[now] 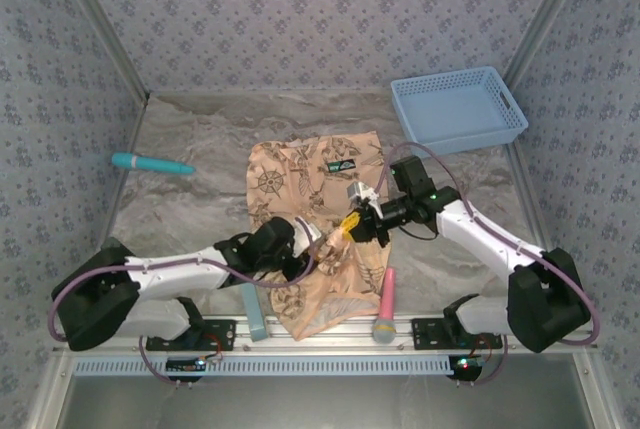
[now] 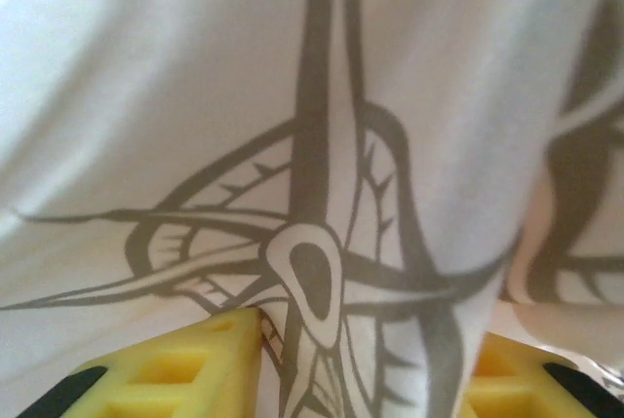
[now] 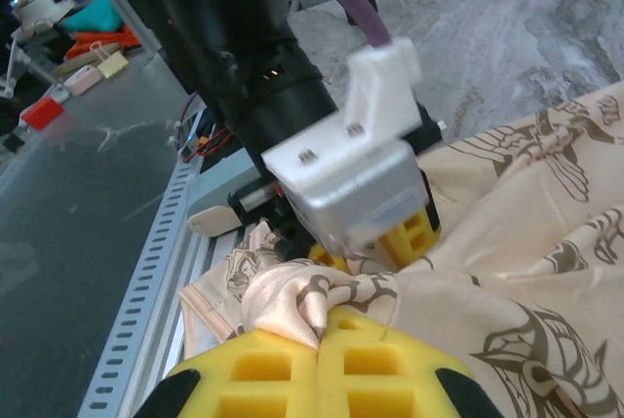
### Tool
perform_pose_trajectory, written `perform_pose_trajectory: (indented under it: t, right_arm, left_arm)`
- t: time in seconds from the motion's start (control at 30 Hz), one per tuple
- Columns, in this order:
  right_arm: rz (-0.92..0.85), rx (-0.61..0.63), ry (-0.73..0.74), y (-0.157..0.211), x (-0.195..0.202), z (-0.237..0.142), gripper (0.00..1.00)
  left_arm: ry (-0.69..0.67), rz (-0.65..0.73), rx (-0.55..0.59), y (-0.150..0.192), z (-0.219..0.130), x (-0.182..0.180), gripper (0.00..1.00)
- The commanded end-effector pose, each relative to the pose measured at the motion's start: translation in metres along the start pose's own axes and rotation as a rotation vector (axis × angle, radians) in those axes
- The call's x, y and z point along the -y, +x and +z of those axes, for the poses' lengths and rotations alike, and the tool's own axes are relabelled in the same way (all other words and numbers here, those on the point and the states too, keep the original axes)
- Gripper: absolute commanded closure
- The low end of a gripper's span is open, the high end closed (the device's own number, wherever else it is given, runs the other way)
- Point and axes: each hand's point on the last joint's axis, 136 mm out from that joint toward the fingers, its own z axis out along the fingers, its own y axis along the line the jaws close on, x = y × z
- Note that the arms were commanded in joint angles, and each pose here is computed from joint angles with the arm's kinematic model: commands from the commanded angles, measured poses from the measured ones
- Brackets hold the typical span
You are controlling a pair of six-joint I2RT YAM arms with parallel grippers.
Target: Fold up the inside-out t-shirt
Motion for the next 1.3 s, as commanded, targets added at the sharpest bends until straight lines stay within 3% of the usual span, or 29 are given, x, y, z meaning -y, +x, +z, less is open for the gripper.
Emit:
perform_pose_trajectory:
  t: [0.0,0.13,0.2,0.4,0.47,0.6,0.67,0.77,0.97,1.13,1.27]
  right_arm:
    - [0.100,-0.028,0.034,0.001,0.012,-0.002,1.00]
    - [0.119,-0.052,0.115,0.012,0.030,-0.001,1.00]
    - [0.121,-0.047,0.136,0.011,0.034,-0.001,1.00]
    - [0.097,-0.035,0.139,0.007,0.032,0.004,0.98]
    - [0.098,-0.019,0.150,0.006,0.034,0.004,0.97]
    - [0.007,-0.020,0.164,0.005,0.034,0.002,0.91]
    - [-0.081,-0.072,0.249,0.012,0.043,0.005,0.84]
    - [-0.185,-0.100,0.584,0.015,0.083,-0.005,0.63]
    - [-0.267,-0.024,0.909,-0.002,0.087,-0.036,0.54]
    - [-0.297,-0.058,0.827,0.011,0.044,-0.042,0.50]
    - [-0.441,-0.073,0.530,0.022,-0.013,-0.016,0.48]
  left_arm:
    - [-0.005,0.026,0.064,-0.026,-0.025,0.004,0.56]
    - [0.131,0.058,0.127,-0.040,-0.049,0.029,0.43]
    - [0.195,0.051,0.159,-0.051,-0.050,0.040,0.41]
    - [0.109,-0.010,0.153,-0.075,-0.016,0.025,0.44]
    - [0.153,0.030,0.112,-0.070,-0.004,0.032,0.51]
    - [0.277,0.111,0.096,-0.070,-0.007,0.053,0.89]
    - [0.363,0.102,0.105,-0.077,-0.019,0.064,1.00]
    - [0.525,0.078,0.119,-0.081,-0.037,0.087,1.00]
    - [0.631,-0.104,0.140,-0.083,-0.037,0.085,0.98]
    - [0.573,-0.066,0.167,-0.077,-0.035,0.073,0.98]
    - [0.529,-0.029,0.166,-0.069,-0.033,0.065,0.97]
